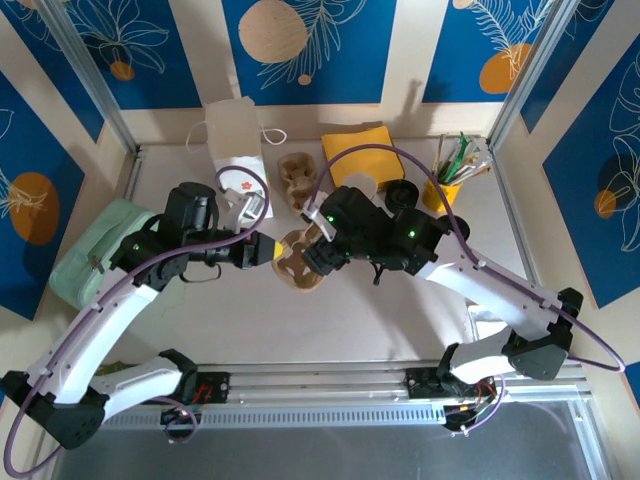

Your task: Pack the takeout coffee

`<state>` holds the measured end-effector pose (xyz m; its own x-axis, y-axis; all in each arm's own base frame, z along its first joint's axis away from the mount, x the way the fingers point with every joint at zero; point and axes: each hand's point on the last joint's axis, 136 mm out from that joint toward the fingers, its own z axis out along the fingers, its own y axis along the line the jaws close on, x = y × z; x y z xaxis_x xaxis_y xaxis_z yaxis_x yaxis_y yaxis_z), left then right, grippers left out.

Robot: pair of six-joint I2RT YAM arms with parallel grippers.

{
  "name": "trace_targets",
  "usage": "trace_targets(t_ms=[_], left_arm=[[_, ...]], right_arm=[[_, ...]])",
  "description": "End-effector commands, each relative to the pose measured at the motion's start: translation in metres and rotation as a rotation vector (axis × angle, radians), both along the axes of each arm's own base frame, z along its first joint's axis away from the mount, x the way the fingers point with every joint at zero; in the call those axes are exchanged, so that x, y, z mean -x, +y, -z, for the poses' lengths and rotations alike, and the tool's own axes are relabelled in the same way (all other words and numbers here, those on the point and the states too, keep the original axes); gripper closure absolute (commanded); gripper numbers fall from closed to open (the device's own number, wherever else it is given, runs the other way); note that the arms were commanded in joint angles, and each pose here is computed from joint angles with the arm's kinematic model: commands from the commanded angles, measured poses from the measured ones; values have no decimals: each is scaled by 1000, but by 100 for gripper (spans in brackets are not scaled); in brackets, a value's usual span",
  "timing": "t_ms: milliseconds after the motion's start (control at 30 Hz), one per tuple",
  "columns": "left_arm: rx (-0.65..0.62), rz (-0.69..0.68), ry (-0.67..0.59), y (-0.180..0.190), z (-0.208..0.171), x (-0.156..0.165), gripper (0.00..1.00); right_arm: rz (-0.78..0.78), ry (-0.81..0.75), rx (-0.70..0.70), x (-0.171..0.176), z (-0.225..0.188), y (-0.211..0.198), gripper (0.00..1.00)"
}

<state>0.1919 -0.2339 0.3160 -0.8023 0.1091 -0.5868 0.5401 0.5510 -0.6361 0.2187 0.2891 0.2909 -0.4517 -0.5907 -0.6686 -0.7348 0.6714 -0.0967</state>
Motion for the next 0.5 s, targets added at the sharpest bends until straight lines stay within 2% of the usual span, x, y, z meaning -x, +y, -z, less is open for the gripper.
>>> trace_targets(t_ms=[0, 267, 467], left_arm=[[27, 22, -27, -1, -8, 2, 100], [25, 10, -27, 0, -7, 0, 100], [27, 8, -27, 0, -7, 1, 100]], right_arm=[[0, -24, 22, -5, 1, 4, 23], [32, -10, 59, -10, 9, 4, 35], [32, -35, 12, -8, 1, 3, 41]])
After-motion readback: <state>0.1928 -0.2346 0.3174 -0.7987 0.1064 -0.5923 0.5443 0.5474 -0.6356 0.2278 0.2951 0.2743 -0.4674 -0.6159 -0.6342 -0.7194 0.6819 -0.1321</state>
